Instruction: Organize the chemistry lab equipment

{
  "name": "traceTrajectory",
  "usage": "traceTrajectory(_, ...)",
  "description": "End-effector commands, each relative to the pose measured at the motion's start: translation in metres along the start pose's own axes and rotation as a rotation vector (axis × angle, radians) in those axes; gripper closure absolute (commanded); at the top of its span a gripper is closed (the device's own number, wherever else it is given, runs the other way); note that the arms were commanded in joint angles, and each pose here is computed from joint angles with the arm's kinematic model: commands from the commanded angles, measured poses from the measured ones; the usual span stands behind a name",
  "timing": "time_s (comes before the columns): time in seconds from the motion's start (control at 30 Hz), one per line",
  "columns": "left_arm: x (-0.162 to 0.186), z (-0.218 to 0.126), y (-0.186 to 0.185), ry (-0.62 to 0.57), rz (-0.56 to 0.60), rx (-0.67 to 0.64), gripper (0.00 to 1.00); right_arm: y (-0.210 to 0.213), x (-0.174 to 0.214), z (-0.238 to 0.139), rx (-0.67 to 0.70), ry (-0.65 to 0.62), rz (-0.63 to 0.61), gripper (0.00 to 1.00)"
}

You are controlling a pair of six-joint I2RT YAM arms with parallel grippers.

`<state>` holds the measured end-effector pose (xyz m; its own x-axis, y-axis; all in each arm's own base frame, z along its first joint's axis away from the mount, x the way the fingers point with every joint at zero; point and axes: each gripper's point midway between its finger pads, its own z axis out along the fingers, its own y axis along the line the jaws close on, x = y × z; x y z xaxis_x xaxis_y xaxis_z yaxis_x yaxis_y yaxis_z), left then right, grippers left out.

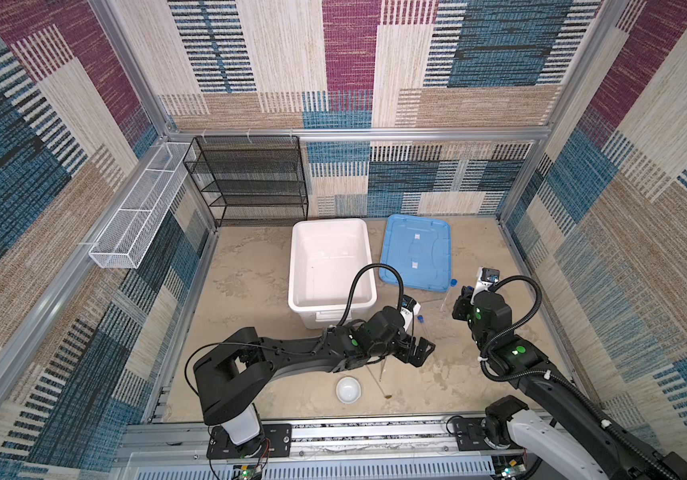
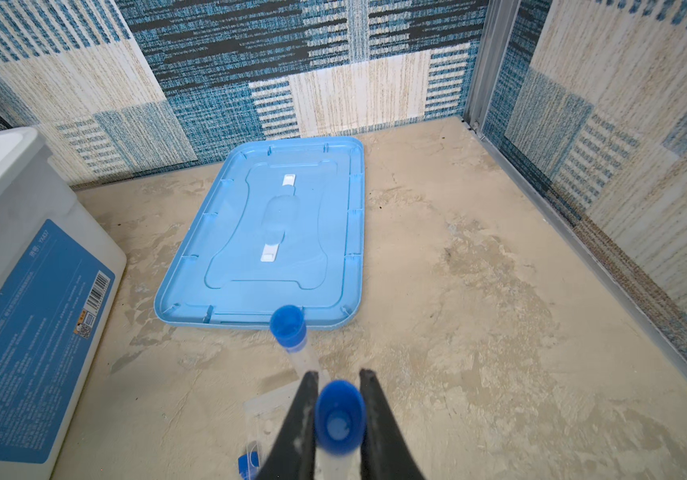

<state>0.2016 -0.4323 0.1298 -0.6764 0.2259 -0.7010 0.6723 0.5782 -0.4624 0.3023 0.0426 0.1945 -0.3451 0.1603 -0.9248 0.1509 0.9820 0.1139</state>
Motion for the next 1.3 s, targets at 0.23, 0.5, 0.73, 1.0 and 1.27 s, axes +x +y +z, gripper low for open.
traceTrajectory(0.23,-0.005,0.0,-0.003,-0.017,-0.007,0.009,0.01,0.002,-0.008,0.004,0.003,-0.051,-0.005,0.81)
traceTrajectory(0.5,-0.003,0.002,-0.001,-0.013,-0.007,0.002,0.01,0.005,0.007,0.013,-0.006,-0.017,-0.03,0.81)
traceTrajectory(0.73,-0.003,0.002,0.0,-0.013,-0.007,-0.002,0.01,0.006,0.011,0.017,-0.009,-0.021,-0.041,0.8)
traceTrajectory(1.0,-0.002,0.005,0.001,-0.008,-0.01,-0.007,0.01,0.022,0.013,0.024,-0.081,-0.043,-0.111,0.81)
traceTrajectory(1.27,0.001,0.006,0.003,-0.004,-0.012,-0.012,0.01,0.037,0.009,0.024,-0.167,-0.089,-0.147,0.8)
